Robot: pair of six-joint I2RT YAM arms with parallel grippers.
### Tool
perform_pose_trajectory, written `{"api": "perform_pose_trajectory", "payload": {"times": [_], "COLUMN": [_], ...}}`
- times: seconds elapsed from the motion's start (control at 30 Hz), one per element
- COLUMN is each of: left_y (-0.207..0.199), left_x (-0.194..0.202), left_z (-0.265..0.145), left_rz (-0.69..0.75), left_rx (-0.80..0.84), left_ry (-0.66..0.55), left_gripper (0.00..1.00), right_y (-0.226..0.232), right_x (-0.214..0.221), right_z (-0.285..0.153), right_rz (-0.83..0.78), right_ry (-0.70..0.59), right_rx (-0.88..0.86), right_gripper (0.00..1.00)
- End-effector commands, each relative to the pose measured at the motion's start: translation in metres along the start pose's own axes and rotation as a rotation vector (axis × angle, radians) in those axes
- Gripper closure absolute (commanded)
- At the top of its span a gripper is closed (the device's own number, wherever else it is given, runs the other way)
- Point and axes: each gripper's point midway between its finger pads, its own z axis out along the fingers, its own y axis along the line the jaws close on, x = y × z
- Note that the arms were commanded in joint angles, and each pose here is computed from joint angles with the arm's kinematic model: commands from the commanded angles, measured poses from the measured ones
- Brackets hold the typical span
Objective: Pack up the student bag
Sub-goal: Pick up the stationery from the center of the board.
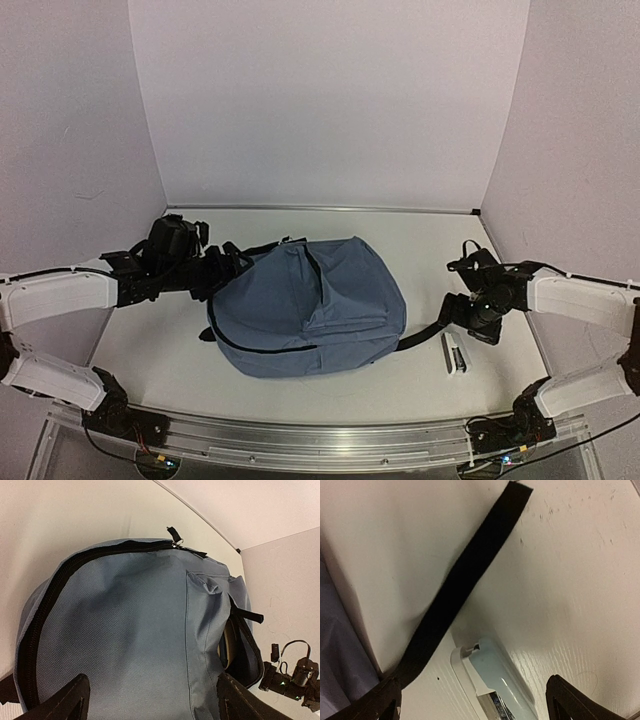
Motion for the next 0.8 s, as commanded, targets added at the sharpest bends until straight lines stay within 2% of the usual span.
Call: {"api": "perform_pose_trajectory", "payload": {"times": [0.0,0.23,0.5,0.77], "left_y": [-0.003,-0.004,-0.010,-0.012], "left_x": [-0.004,-0.007,-0.011,-0.010], "left_z": [-0.007,-0.011,-0.014,-0.015], "left_rz": [0.008,0.021,0.032,0.035], "left_rx": [0.019,0.028,0.040,0.044], "left_ry": [-0.011,-0.012,-0.018,-0.005], "left_gripper": [0.12,0.10,0.10,0.10], "right_y": [-0.004,-0.012,-0.010,-0.010], "right_x": [0.014,0.025,0.033,0.037], "right_z": [0.011,0.030,0.035,0.041], "right_rz": [-0.002,-0.067,-0.093,-0.106], "right_ry": [0.071,0.145,0.182,0.192], "right_rx": [0.035,0.112,0.097,0.103], "right_gripper": [0.06,0.18,0.37,0.43]}}
